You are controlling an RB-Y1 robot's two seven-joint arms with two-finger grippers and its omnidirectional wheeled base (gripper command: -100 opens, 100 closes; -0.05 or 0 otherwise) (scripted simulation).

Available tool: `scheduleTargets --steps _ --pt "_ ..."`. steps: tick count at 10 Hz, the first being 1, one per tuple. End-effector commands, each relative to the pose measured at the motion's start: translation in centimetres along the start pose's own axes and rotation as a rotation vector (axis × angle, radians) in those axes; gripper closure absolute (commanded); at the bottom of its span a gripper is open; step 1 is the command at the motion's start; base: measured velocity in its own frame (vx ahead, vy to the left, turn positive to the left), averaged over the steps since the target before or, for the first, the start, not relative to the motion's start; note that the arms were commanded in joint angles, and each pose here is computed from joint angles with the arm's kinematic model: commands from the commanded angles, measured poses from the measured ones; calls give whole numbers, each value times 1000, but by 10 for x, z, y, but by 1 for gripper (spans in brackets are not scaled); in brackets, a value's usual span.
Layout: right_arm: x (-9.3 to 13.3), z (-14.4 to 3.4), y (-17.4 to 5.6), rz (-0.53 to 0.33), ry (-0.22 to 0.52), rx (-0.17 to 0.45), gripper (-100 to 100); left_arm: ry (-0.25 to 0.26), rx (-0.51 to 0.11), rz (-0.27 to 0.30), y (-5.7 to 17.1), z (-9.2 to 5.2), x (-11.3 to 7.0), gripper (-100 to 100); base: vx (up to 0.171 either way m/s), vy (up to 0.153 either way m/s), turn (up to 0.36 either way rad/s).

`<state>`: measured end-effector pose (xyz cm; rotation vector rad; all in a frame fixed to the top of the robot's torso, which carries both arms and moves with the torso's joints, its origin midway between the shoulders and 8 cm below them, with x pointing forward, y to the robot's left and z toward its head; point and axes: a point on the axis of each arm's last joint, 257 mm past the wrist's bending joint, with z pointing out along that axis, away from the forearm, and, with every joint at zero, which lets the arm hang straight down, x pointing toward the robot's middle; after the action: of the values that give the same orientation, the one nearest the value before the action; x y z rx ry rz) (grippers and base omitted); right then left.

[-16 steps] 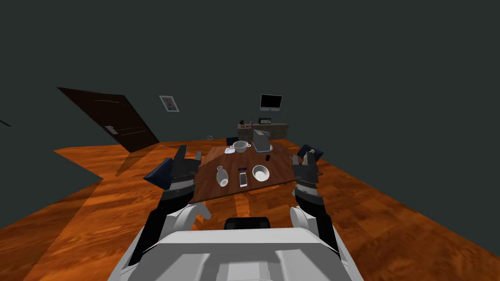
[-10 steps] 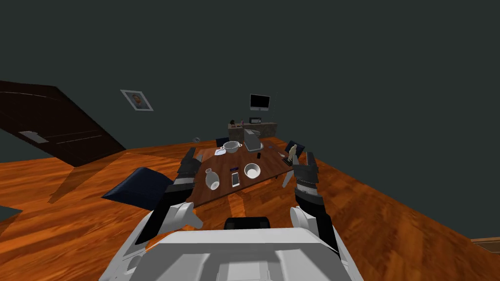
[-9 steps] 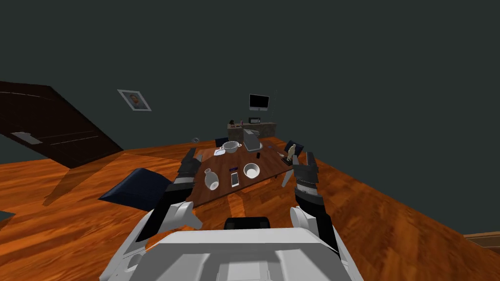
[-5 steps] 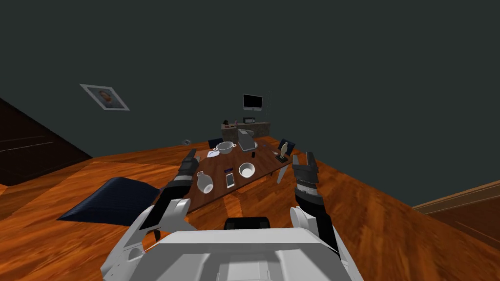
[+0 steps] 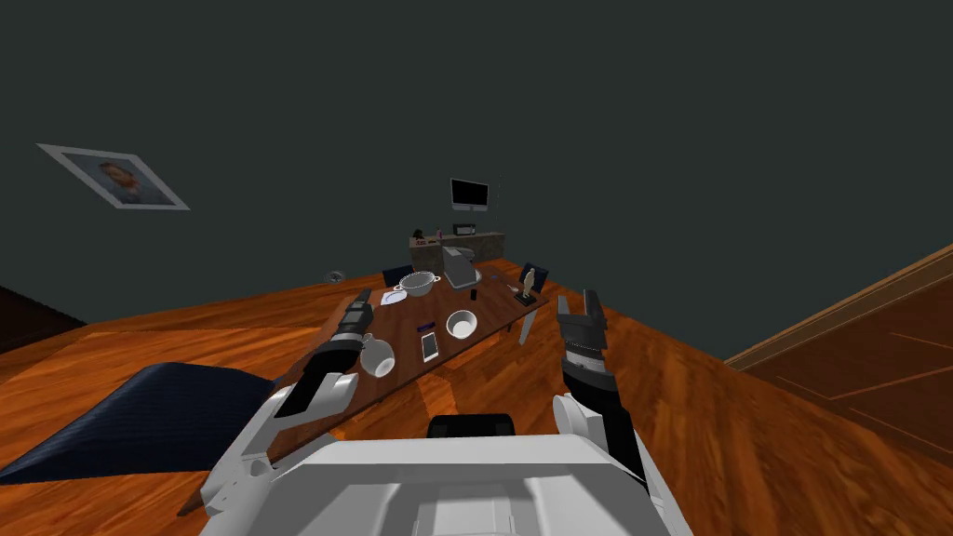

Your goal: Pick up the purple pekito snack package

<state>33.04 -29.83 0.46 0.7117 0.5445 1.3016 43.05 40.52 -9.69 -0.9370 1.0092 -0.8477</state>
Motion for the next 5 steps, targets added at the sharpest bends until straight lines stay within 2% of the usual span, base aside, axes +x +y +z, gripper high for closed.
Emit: scheduleTargets --steps 1,2,3,4,5 --pt "0 0 0 0 0 0 0 -29 -61 31 22 8 -17 -100 -12 -20 -212" --pt "0 0 0 0 0 0 0 -30 -84 30 28 8 -17 -100 -9 -14 -161" --pt "0 0 0 0 0 0 0 -60 -128 54 45 13 -36 -100 -9 -18 -273" --pt "0 0 0 0 0 0 0 -61 -155 53 52 12 -36 -100 -7 -7 -132" --pt "0 0 0 0 0 0 0 -96 -205 73 70 16 -57 -100 -10 -12 -255"
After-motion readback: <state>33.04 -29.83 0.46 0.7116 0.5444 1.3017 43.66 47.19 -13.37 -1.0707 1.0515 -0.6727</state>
